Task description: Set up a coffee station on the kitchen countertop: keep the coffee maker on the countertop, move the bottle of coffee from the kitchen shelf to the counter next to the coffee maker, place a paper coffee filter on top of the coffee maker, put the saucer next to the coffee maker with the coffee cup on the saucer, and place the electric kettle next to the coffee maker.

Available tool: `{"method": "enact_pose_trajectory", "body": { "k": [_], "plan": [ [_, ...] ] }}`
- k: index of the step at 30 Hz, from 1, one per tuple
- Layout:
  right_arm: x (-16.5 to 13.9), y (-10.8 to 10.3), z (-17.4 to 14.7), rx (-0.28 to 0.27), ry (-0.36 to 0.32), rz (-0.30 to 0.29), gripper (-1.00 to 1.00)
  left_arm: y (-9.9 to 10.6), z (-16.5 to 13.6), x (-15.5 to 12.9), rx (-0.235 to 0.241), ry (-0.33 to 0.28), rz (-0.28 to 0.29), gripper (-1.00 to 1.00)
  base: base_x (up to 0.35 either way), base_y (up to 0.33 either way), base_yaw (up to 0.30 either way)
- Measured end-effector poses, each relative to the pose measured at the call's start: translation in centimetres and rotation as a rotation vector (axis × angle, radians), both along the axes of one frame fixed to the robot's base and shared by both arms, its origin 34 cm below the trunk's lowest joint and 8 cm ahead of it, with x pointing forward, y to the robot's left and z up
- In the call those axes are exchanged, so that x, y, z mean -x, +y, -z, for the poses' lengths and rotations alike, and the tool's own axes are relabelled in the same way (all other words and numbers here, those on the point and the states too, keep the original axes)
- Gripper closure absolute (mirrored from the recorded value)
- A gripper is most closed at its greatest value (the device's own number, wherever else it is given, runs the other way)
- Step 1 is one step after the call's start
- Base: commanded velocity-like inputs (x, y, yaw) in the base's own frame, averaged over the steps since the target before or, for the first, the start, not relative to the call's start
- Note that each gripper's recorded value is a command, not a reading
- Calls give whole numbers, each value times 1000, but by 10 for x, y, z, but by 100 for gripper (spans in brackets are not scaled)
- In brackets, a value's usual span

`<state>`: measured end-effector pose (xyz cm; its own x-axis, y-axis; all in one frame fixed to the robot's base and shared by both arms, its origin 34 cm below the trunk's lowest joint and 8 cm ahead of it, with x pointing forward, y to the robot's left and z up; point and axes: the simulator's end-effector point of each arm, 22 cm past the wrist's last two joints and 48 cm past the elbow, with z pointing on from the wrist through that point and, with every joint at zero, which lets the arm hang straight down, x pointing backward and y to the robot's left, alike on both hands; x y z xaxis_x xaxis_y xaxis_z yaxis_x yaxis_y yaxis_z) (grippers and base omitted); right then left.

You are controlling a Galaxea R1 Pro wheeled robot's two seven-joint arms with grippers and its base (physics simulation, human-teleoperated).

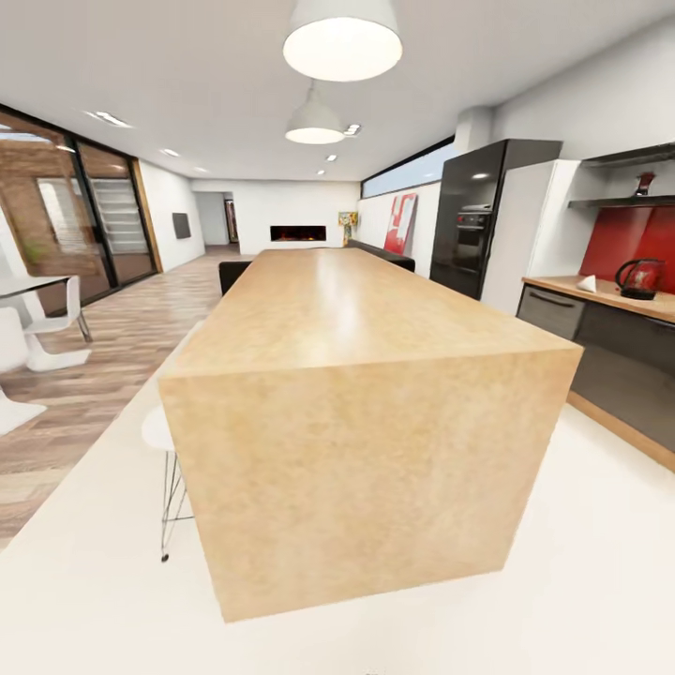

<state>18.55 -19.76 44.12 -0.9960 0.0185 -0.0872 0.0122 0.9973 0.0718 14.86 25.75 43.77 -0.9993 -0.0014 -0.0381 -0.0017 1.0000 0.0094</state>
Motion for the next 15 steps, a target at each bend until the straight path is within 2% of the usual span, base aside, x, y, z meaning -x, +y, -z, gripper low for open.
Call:
{"method": "enact_pose_trajectory", "body": {
  "k": [3,15],
  "plan": [
    [-1,-3,0,4,-3,0,-100,3,0,-6,-4,-26,-1,-100,0,0,-293],
    [-1,-4,0,5,-3,0,-100,1,0,-9,0,-37,4,-100,0,0,-293]
  ]
}}
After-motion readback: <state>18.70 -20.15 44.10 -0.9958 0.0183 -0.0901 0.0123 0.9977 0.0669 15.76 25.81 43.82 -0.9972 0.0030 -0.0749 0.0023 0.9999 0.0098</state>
